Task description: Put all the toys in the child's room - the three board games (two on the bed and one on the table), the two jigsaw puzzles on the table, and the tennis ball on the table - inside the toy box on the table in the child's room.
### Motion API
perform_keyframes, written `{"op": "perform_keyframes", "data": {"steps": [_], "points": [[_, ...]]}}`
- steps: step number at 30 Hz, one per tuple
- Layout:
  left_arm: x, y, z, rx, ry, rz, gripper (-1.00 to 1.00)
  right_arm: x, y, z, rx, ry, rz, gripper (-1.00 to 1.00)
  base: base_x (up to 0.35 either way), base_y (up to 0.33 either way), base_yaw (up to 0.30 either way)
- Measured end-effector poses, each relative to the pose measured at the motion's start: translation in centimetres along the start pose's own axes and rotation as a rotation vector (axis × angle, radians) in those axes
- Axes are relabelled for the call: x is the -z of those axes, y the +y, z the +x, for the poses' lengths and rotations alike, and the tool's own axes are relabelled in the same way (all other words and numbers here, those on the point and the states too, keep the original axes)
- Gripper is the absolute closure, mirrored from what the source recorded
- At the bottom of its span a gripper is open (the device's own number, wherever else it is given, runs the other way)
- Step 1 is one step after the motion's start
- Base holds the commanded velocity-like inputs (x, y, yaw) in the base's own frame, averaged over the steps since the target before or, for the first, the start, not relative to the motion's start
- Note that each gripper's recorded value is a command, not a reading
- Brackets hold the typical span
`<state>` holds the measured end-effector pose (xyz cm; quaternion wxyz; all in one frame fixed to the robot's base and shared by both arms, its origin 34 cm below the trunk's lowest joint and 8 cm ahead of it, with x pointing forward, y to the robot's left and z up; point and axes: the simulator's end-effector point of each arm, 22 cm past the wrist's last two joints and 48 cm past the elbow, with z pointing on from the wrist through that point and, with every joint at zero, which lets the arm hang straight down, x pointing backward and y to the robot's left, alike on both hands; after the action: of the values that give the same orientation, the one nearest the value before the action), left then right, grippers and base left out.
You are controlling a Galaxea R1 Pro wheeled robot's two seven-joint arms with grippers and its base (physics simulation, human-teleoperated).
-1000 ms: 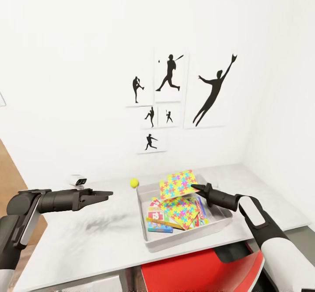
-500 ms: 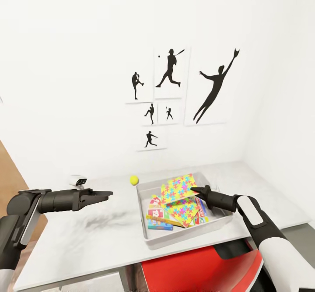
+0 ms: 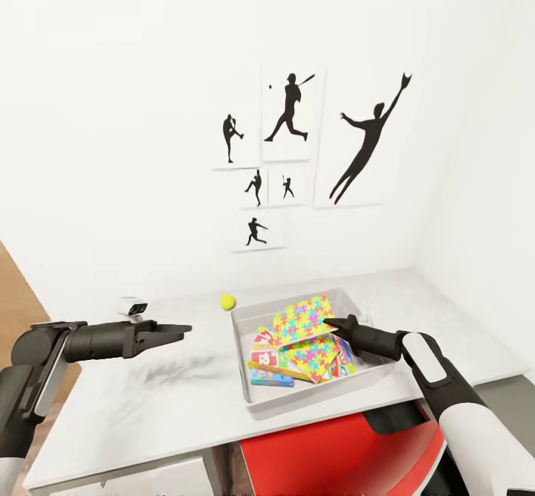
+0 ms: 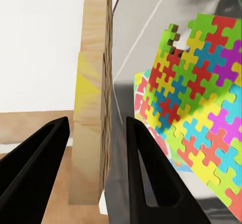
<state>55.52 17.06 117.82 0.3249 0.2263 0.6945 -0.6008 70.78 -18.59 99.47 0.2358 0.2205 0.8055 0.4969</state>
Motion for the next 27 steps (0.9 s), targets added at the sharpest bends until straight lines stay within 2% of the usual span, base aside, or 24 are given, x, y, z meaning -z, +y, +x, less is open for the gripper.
{"op": "perform_keyframes", "data": {"steps": [13,27], "points": [[-0.1,0.9,0.4,0.021,0.004,-0.001,-1.00,-1.3,-0.3,0.7,-0.011,0.007,-0.006,1.00,0.000,0.000,0.000],[-0.2,1.4,0.7,0.031,0.006,-0.003,-1.00,-1.5,-1.0,1.0,-0.024,0.018,0.002,1.00,0.000,0.000,0.000]]}}
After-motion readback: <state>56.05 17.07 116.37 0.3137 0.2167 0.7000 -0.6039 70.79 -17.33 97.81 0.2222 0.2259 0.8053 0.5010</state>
